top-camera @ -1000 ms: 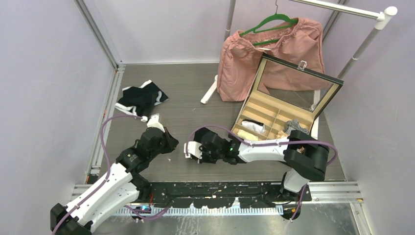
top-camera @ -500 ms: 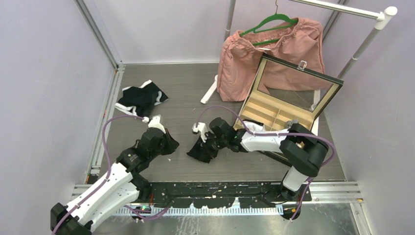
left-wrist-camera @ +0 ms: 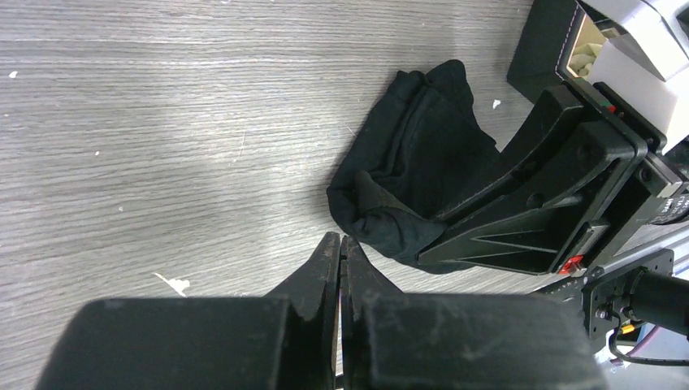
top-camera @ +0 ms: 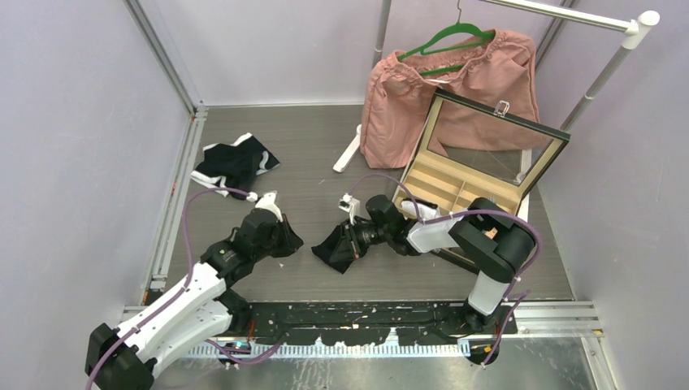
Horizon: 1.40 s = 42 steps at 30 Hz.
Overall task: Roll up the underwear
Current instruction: Roll the underwear to the center of the board.
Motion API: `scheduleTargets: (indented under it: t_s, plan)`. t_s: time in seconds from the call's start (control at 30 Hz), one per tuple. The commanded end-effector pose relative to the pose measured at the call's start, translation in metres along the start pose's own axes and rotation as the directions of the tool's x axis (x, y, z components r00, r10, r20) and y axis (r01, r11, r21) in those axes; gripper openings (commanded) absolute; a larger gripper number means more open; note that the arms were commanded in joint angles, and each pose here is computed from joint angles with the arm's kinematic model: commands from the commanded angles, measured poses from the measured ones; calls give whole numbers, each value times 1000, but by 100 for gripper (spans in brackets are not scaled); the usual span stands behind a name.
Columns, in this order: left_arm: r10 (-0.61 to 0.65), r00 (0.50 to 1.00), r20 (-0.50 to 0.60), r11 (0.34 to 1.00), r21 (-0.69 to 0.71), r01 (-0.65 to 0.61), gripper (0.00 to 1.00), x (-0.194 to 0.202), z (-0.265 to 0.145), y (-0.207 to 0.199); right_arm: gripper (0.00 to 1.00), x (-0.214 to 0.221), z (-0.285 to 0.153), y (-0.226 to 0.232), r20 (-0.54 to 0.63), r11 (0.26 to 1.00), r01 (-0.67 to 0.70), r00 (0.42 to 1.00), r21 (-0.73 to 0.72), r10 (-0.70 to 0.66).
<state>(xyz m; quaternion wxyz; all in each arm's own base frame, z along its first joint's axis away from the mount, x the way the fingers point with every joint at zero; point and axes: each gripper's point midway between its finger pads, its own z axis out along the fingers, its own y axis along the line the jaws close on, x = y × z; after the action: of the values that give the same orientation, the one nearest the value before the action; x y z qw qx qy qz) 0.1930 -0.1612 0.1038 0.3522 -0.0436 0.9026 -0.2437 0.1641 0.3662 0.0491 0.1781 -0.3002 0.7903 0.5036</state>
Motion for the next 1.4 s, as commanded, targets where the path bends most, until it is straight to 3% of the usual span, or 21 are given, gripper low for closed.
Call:
scheduleTargets:
  t_s: [0.0, 0.67, 1.37]
  plan:
    - [23, 999, 41, 998, 66, -26, 1, -16, 0, -17, 2, 8, -4, -13, 37, 992, -123, 992, 34, 121]
    - [54, 998, -11, 985, 163, -51, 1, -17, 12, -44, 11, 16, -24, -47, 93, 962, -210, 976, 172, 197]
    - [176, 981, -80, 925, 355, -137, 1, -7, 47, -100, 17, 17, -32, -65, 50, 938, -171, 985, 301, 164]
